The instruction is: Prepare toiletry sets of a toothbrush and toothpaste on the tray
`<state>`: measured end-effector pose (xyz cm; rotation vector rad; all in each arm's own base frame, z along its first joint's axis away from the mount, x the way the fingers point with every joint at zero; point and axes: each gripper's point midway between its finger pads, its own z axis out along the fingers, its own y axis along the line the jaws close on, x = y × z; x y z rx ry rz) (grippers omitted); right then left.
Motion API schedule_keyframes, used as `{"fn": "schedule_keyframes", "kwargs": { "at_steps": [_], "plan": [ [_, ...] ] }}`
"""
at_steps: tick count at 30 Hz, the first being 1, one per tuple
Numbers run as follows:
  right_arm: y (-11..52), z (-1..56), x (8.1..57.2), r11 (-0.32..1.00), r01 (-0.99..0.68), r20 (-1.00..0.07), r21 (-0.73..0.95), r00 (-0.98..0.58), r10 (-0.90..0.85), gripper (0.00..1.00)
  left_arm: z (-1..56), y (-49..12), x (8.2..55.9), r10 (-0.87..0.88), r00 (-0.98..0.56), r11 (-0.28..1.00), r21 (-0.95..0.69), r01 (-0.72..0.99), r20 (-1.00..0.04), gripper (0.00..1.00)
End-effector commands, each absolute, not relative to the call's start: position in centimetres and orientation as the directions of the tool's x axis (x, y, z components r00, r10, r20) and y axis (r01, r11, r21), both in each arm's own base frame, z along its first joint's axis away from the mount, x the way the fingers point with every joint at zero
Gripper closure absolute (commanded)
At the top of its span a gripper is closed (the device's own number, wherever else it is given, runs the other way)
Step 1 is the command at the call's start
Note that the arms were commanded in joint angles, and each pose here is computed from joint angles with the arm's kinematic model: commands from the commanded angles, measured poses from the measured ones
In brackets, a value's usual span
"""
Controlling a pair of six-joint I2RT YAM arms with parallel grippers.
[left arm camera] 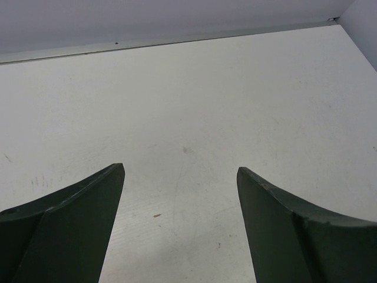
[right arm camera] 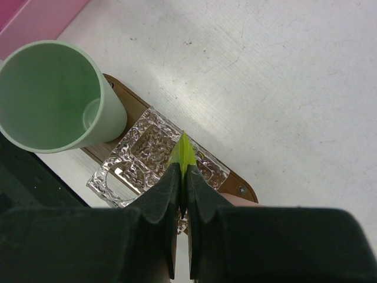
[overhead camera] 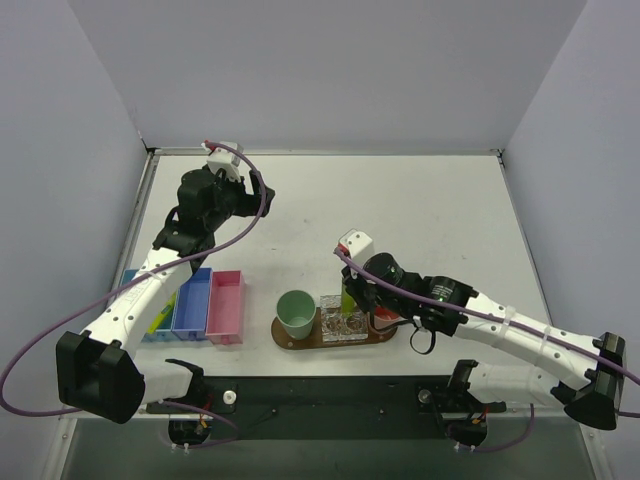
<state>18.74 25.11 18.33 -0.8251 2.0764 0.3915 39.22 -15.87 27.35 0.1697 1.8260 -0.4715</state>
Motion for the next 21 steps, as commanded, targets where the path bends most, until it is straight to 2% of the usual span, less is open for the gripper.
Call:
{"fn": "schedule_keyframes", "kwargs": {
  "at_steps": [1, 21],
  "plan": [
    [25.8, 18.6, 19.4, 0.744, -0.667, -0.823, -0.023, -0.410, -0.393, 1.00, 29.1, -16.0, 39.3, -0.126, -0.254, 0.905, -0.216, 0.367, -0.959, 0.12],
    [25.7, 16.4, 19.5, 0.739, -0.671, -0.786, -0.069, -0.420, -0.455, 1.00, 28.4, -15.9, 39.1, -0.113, -0.281, 0.907, -0.214, 0.362, -0.953, 0.12]
  ]
}}
